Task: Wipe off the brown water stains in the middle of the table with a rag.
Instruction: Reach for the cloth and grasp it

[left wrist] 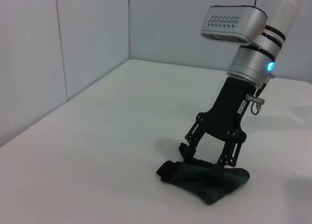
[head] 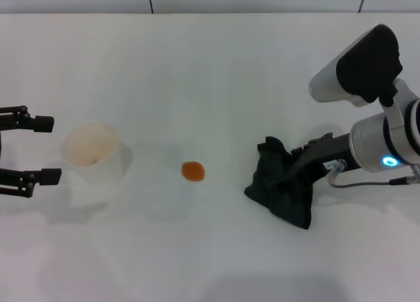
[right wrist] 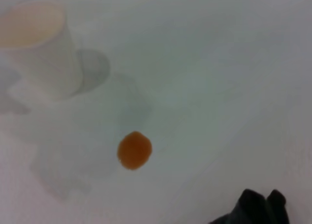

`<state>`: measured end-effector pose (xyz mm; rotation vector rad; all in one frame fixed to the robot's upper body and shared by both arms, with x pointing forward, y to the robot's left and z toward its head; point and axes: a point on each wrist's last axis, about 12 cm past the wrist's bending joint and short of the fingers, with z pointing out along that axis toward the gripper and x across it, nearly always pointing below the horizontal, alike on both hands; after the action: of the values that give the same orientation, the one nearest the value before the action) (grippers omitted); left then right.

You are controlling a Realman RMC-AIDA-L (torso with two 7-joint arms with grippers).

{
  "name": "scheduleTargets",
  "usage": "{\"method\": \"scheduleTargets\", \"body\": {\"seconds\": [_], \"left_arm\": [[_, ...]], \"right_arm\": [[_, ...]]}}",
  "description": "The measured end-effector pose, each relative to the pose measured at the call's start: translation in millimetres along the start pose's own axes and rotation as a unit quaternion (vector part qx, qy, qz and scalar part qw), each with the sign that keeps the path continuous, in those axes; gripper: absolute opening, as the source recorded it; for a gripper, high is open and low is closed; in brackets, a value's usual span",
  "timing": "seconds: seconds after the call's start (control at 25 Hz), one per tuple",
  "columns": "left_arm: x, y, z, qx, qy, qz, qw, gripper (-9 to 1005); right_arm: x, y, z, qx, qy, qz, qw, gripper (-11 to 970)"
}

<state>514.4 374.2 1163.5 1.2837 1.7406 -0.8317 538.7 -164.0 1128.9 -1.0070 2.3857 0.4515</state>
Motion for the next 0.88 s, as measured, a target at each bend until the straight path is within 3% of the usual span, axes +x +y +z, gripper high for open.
{"method": "scheduleTargets", "body": {"seconds": [0.64, 0.88], "left_arm": [[1.0, -1.2, 1.2, 0.002, 0.0, 0.0, 1.0, 881], [1.1, -1.5, 1.5, 0.003, -0.001, 0.0, 1.0, 880]], "right_arm": [[3.7, 8.0, 9.3, -0.008, 0.003, -0.008, 1.0, 841], [5.4, 7.0, 11.9, -0.007, 0.007, -0.007, 1.0, 760]]}}
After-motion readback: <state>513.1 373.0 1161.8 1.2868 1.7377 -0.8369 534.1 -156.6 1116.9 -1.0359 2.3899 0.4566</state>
